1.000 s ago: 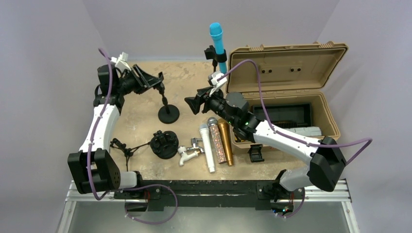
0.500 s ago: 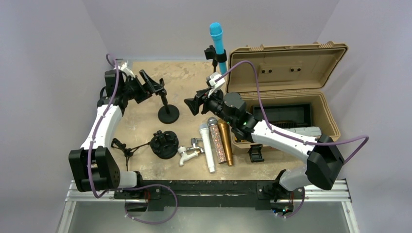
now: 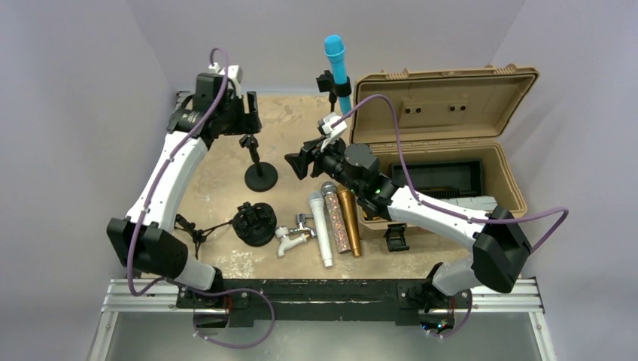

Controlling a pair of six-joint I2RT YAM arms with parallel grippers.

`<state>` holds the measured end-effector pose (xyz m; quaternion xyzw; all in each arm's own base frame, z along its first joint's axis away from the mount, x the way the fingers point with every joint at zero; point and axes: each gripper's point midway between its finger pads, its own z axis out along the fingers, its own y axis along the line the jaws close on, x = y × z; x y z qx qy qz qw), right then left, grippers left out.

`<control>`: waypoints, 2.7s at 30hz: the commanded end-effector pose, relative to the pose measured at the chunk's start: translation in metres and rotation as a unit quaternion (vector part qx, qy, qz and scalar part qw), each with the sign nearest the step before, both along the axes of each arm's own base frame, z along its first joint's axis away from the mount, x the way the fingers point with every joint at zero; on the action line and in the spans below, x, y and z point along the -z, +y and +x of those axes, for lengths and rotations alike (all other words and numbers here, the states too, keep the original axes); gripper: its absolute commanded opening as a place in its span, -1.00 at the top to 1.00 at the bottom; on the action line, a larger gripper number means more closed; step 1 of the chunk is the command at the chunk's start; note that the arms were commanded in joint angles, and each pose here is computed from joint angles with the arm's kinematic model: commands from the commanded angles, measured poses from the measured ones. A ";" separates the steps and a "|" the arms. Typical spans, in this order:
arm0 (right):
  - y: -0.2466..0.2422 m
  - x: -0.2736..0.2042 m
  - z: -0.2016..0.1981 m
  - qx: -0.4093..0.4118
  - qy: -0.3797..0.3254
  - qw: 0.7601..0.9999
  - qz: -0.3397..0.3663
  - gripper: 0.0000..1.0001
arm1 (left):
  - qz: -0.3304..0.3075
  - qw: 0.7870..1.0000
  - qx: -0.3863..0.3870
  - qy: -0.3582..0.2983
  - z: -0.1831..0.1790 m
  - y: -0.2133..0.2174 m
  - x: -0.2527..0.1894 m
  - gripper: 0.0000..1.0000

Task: Remove the microphone from the stand

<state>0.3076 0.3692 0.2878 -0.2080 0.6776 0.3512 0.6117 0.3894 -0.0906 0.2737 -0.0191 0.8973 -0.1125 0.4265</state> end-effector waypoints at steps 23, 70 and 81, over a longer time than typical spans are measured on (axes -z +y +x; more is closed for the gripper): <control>-0.002 -0.009 0.003 0.006 -0.019 1.000 0.010 -0.31 | 0.240 0.958 -0.130 0.089 -0.003 0.087 0.028 1.00; -0.093 -0.069 0.071 0.315 -0.008 0.948 0.039 -0.42 | -0.014 0.989 0.017 -0.147 -0.059 -0.016 -0.085 -1.00; -0.083 -0.121 0.111 0.366 -0.025 0.930 0.028 -0.43 | -0.056 0.987 0.046 -0.146 -0.070 -0.031 -0.093 -1.00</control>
